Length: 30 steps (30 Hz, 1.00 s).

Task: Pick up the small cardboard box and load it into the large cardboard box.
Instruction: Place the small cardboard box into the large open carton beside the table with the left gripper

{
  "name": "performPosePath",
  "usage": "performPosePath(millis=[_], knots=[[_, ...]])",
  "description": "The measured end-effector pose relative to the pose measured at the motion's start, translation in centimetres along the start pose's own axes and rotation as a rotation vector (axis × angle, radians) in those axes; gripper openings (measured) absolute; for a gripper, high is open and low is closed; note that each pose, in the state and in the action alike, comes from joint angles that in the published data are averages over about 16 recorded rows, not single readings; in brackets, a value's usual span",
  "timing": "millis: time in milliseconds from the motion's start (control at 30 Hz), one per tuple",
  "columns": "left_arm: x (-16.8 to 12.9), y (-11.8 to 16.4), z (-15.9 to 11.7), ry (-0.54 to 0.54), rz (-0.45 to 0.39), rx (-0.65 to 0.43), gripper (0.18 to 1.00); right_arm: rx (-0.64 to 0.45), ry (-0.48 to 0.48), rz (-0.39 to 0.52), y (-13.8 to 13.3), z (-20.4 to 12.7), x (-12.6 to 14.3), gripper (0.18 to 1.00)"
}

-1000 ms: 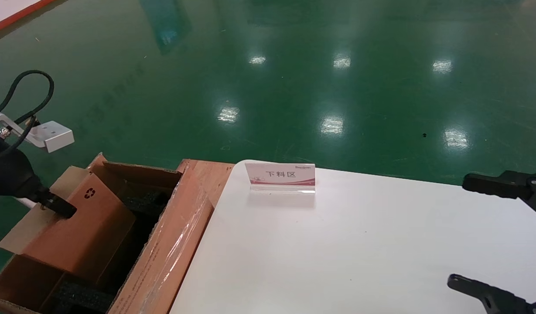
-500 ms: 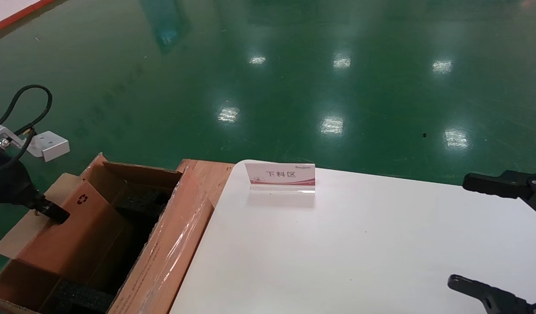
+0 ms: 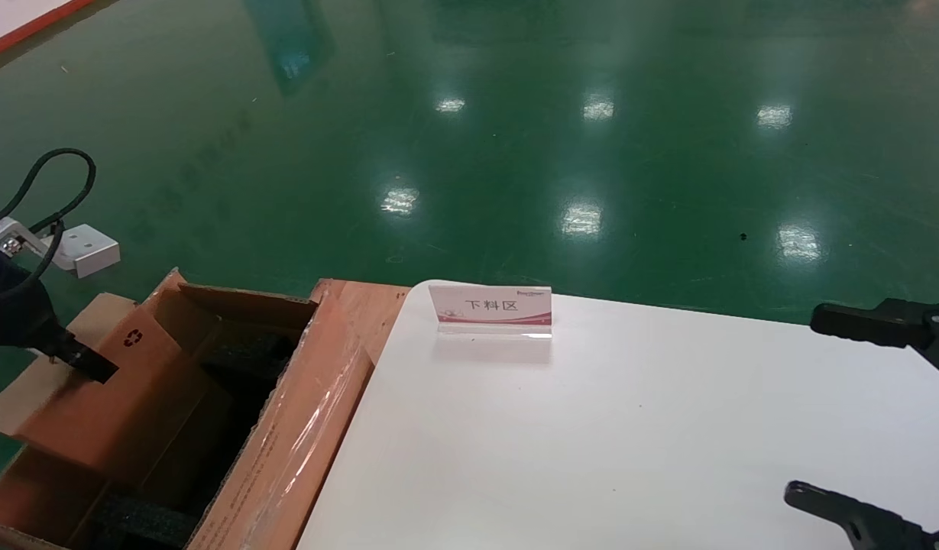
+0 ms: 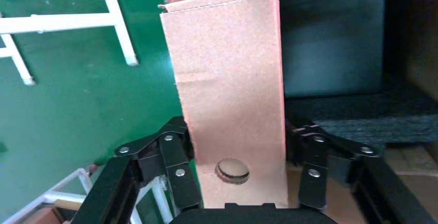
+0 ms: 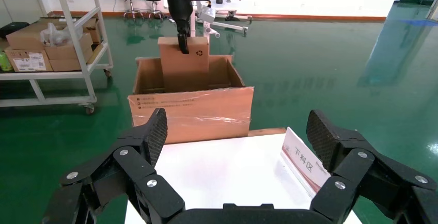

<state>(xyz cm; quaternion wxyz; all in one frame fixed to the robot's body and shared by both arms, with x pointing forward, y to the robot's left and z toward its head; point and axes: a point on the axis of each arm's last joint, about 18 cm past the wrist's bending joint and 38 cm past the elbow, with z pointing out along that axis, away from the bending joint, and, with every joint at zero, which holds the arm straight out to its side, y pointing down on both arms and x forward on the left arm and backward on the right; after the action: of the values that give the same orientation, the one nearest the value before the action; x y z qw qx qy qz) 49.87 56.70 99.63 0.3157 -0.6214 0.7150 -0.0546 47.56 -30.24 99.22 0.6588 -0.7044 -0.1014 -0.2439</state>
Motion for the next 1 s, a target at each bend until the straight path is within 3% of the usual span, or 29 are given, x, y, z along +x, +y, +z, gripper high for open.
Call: performPosePath(millis=[1000], knots=[[0.4, -0.4, 5.2, -0.063, 0.020, -0.068, 0.323, 0.000, 0.000, 0.000, 0.0, 0.0, 0.0, 1.001]])
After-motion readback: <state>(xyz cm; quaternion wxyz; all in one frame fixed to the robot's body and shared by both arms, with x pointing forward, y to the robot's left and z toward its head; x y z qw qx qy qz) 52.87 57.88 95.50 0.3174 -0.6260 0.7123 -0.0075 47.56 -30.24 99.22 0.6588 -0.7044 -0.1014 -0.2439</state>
